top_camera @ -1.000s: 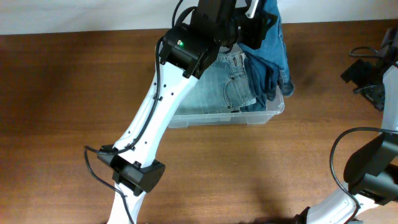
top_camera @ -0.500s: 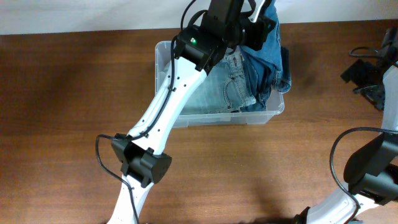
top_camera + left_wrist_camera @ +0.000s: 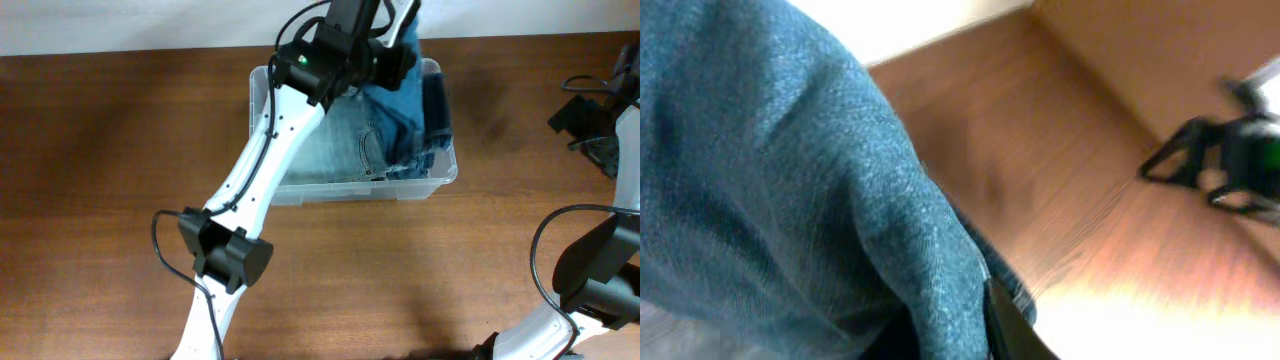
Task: Pack container
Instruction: 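Carry the dark-blue jeans right and lower it into the container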
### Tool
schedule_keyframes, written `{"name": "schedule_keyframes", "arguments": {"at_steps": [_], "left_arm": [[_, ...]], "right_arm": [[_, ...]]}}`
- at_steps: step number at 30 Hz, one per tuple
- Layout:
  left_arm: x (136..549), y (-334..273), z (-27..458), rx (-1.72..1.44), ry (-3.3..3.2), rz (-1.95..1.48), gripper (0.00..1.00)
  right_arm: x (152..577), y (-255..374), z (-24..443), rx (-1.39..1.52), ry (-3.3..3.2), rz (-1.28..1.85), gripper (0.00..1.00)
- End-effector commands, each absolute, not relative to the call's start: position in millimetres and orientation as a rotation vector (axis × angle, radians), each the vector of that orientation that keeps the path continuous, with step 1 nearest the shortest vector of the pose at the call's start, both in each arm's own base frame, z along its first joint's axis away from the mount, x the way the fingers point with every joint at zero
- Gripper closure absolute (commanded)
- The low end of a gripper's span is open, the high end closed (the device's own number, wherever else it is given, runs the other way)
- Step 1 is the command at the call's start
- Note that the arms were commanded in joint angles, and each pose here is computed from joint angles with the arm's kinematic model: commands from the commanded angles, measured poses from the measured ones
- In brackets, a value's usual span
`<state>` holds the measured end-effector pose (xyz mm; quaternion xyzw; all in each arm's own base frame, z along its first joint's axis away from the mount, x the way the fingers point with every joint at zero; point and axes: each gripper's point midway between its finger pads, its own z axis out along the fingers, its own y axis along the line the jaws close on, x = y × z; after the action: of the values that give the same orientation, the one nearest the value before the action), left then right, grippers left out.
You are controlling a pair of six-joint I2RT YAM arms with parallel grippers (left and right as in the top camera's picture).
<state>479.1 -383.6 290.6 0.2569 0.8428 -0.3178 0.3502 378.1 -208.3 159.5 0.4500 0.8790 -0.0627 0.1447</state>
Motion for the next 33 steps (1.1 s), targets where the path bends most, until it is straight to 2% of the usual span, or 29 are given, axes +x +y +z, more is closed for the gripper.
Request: {"name": "schedule_keyframes", "arguments": {"at_steps": [1, 2, 3, 12, 18, 19, 24, 33], "left_arm": [[492, -369, 266, 0.652, 2.245, -0.804, 0.43], [495, -365, 256, 0.647, 2.272, -0.795, 0.08], [495, -360, 251, 0.651, 2.291, -0.784, 0.01], [511, -308, 198, 0.626, 2.462, -0.532, 0.01], [539, -244, 190, 0.508, 2.477, -0.085, 0.01], [549, -220, 192, 0.464, 2.459, 0.082, 0.01], [561, -161, 206, 0.317, 2.413, 0.434, 0.01], [548, -129, 198, 0.301, 2.486, 0.551, 0.01]], "right_arm": [[376, -210, 159, 1.315, 2.525, -0.195, 0.02], [376, -210, 159, 1.315, 2.525, -0.196, 0.02], [376, -210, 159, 1.315, 2.525, -0.196, 0.02], [376, -210, 159, 1.315, 2.525, -0.196, 0.02], [376, -210, 159, 1.315, 2.525, -0.196, 0.02], [376, -210, 159, 1.315, 2.525, -0.196, 0.02], [376, -210, 159, 1.315, 2.525, -0.196, 0.02], [376, -210, 159, 1.315, 2.525, -0.196, 0.02]]}}
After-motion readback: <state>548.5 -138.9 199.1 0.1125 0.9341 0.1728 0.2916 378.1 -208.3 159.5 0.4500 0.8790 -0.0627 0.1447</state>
